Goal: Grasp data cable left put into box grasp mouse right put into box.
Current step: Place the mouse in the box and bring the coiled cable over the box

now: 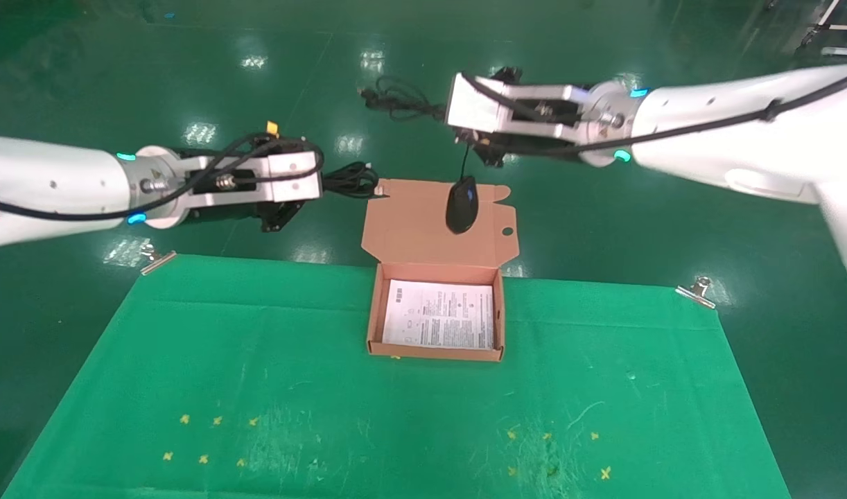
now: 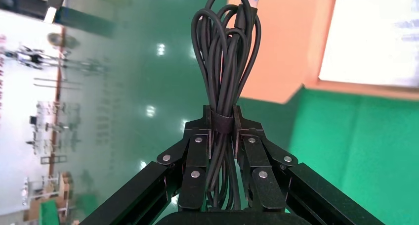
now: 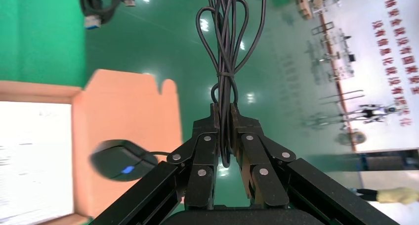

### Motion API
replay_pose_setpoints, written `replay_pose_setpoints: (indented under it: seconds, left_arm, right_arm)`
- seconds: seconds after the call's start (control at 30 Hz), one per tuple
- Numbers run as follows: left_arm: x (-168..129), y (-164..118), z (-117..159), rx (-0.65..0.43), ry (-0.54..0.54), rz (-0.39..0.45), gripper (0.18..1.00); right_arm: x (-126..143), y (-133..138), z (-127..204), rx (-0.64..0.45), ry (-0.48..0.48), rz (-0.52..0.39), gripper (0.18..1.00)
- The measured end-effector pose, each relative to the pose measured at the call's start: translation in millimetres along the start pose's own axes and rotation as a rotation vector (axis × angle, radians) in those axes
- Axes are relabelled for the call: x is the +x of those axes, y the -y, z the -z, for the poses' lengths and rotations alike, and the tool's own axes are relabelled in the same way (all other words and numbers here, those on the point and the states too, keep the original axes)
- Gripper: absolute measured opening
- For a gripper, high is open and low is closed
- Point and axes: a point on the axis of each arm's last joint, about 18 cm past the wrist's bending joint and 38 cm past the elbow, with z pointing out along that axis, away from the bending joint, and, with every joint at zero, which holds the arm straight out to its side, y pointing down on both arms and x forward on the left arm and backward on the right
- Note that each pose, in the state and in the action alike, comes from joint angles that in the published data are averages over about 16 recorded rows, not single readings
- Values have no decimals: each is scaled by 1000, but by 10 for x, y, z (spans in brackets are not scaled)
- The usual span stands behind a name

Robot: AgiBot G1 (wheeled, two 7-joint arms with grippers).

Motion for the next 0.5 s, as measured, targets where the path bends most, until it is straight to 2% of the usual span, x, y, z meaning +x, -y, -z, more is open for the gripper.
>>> replay_pose_setpoints:
  seconds: [0.5]
  left_arm:
    - [460, -290, -81, -128, -89, 22, 256]
  right_arm:
    - [-699, -85, -355, -23, 120, -71, 214]
